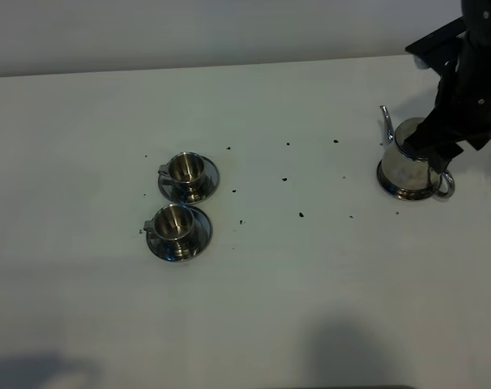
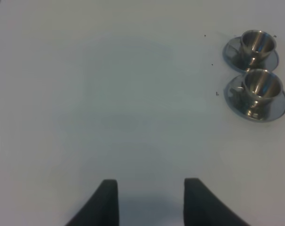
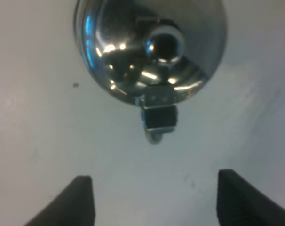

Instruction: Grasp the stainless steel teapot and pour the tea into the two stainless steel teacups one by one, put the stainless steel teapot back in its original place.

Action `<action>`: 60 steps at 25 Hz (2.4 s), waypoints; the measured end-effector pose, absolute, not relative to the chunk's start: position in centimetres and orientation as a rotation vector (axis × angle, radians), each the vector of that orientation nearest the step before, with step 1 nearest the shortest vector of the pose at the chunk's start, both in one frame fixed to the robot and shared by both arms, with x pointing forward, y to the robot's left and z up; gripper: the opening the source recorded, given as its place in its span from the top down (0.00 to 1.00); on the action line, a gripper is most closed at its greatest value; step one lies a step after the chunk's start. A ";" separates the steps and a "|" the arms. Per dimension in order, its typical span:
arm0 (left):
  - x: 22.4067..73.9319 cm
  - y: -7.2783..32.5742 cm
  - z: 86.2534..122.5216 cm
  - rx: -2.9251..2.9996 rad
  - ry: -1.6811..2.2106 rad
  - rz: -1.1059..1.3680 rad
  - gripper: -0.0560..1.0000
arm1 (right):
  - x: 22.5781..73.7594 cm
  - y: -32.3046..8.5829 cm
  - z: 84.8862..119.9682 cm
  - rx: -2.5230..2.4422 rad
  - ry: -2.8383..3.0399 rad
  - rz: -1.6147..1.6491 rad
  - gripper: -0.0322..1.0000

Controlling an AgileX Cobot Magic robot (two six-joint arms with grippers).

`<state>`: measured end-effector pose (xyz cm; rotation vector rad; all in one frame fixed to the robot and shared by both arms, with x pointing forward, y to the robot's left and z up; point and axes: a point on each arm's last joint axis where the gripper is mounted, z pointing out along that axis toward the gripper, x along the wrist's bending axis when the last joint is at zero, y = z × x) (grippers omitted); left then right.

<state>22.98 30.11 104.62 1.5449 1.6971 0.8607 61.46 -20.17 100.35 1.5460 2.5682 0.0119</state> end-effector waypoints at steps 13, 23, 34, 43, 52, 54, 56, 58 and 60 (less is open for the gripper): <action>23.0 30.1 104.6 1.544 1.698 0.860 0.60 | 62.0 -21.6 99.5 1.515 2.650 0.039 0.45; 23.0 30.1 104.6 1.543 1.698 0.860 0.60 | 62.7 -21.4 98.6 1.485 2.675 0.108 0.45; 23.0 30.1 104.6 1.543 1.698 0.860 0.60 | 63.3 -21.2 96.7 1.502 2.679 0.094 0.45; 23.0 30.1 104.6 1.543 1.698 0.860 0.60 | 63.8 -21.8 95.0 1.544 2.668 0.037 0.45; 23.0 30.1 104.6 1.544 1.698 0.860 0.60 | 64.3 -22.7 94.7 1.542 2.632 0.035 0.45; 23.0 30.1 104.6 1.544 1.698 0.860 0.60 | 64.3 -22.8 94.7 1.541 2.631 0.033 0.45; 23.0 30.1 104.6 1.544 1.698 0.860 0.60 | 64.3 -22.8 94.7 1.540 2.631 0.032 0.45; 23.0 30.1 104.6 1.544 1.698 0.860 0.60 | 64.3 -22.8 94.5 1.543 2.633 0.030 0.45; 23.0 30.1 104.6 1.546 1.697 0.861 0.60 | 64.3 -22.8 94.1 1.549 2.640 0.019 0.45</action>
